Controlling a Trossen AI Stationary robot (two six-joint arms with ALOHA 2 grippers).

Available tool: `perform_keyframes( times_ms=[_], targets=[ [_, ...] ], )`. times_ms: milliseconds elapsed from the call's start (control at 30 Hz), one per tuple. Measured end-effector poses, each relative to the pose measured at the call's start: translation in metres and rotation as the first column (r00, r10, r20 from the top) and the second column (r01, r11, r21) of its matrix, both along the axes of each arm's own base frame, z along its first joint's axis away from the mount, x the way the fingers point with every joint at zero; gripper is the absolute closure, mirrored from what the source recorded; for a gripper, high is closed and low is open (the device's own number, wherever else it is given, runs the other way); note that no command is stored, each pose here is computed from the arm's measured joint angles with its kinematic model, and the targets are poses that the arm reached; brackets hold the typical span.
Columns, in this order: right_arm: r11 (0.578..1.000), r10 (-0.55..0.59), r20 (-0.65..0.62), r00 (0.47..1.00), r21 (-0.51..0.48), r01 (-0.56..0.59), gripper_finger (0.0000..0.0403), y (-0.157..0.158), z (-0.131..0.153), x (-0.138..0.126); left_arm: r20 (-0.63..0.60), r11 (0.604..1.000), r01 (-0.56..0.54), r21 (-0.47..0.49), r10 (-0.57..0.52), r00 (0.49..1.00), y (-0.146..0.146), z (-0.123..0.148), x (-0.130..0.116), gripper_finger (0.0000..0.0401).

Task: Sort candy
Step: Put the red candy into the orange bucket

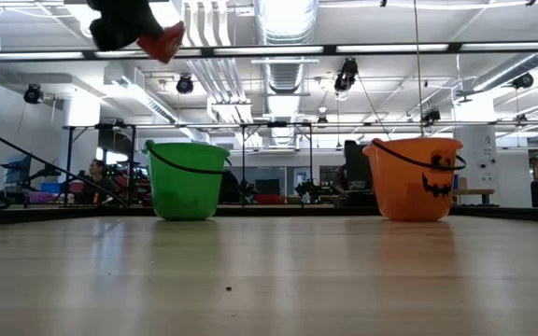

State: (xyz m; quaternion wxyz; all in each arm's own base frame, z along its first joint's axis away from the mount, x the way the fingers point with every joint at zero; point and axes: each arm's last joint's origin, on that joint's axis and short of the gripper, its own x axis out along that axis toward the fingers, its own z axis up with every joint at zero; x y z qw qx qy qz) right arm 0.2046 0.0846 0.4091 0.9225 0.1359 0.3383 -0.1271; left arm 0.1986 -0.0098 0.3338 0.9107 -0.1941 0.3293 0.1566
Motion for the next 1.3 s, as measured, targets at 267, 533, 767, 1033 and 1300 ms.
perform_keyframes(
  times_ms=[267,533,767,1033,1300],
  targets=[
    [0.993,0.077,0.091,0.993,-0.092,-0.068,0.028,0.011,0.0,0.025,0.102,0.993,0.108,0.043,-0.111,0.989,-0.003,0.017,0.005,0.0401],
    [0.98,0.115,0.164,0.98,-0.182,-0.084,0.028,0.007,0.002,0.051,0.309,0.964,0.241,0.114,-0.265,0.913,-0.007,0.035,0.017,0.0401],
    [0.97,0.09,0.233,0.968,-0.241,-0.032,0.028,-0.013,0.003,0.076,0.426,0.937,0.287,0.2,-0.347,0.836,-0.009,0.048,0.022,0.0401],
    [0.982,0.013,0.446,0.895,-0.174,0.072,0.028,-0.039,0.022,0.094,0.396,0.925,0.297,0.235,-0.37,0.84,-0.01,0.04,0.037,0.0401],
    [0.995,-0.044,0.443,0.895,-0.063,0.08,0.0276,-0.055,0.013,0.108,0.378,0.925,0.275,0.264,-0.361,0.852,-0.005,0.037,0.053,0.0401]
  ],
)
